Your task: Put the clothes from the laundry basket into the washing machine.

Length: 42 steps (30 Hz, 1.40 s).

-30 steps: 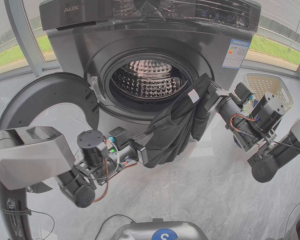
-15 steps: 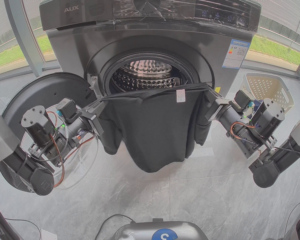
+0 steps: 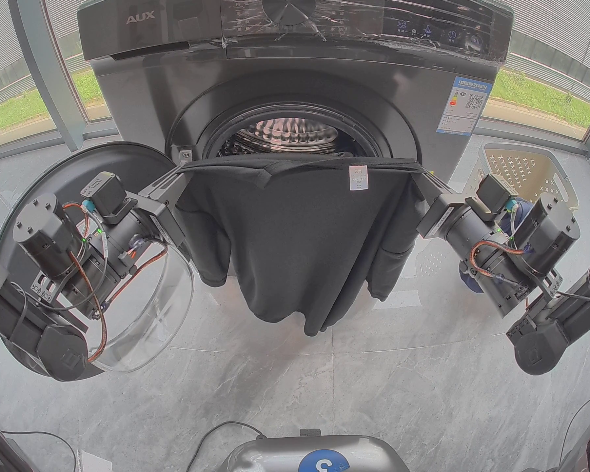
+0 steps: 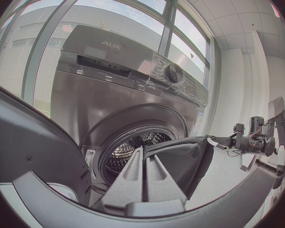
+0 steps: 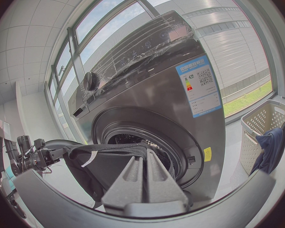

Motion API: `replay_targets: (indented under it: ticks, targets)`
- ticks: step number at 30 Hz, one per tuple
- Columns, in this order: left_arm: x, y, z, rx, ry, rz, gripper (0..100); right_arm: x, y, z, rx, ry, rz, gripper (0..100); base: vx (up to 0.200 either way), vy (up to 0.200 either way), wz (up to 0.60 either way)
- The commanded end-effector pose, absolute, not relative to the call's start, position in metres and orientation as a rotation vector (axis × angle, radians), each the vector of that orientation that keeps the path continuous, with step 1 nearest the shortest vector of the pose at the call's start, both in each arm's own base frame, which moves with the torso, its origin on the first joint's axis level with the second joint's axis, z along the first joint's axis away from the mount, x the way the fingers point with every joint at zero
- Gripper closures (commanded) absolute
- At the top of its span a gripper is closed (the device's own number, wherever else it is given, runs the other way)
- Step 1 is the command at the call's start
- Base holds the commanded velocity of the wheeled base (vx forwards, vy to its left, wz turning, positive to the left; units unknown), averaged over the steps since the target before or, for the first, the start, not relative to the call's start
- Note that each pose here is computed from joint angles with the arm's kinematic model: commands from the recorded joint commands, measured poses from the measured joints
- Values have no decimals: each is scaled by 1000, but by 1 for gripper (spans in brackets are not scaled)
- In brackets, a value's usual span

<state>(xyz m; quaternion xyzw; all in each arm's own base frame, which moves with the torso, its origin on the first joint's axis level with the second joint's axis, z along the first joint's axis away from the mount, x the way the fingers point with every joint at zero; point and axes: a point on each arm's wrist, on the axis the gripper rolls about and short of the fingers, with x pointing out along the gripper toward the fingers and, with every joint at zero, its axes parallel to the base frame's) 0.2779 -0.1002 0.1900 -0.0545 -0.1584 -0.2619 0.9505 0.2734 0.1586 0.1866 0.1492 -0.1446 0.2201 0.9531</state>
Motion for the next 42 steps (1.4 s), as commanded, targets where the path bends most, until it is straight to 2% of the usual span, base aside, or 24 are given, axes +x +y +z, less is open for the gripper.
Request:
replay_targets:
  ticks: [1, 19, 26, 30, 33, 39, 40, 42]
  targets:
    - [275, -99, 194, -113, -334, -530, 100, 269, 156, 194, 312, -322, 447, 100, 0, 0, 0]
    - [272, -105, 188, -113, -309, -553, 100, 266, 155, 201, 318, -343, 448, 100, 0, 0, 0]
    - [271, -112, 177, -113, -266, -576, 100, 262, 164, 197, 329, -323, 481, 100, 0, 0, 0]
    - [269, -135, 170, -122, -242, -651, 100, 258, 178, 183, 327, -268, 519, 100, 0, 0, 0]
    - [281, -149, 172, -129, -268, -677, 100, 269, 188, 159, 301, -201, 523, 100, 0, 0, 0]
    - [283, -183, 175, -150, -302, -761, 100, 267, 213, 130, 280, -111, 578, 100, 0, 0, 0]
    - [284, -188, 177, -155, -313, -772, 100, 265, 217, 124, 273, -91, 590, 0, 0, 0, 0]
    - [286, -193, 184, -165, -346, -782, 100, 263, 222, 114, 262, -59, 601, 0, 0, 0, 0]
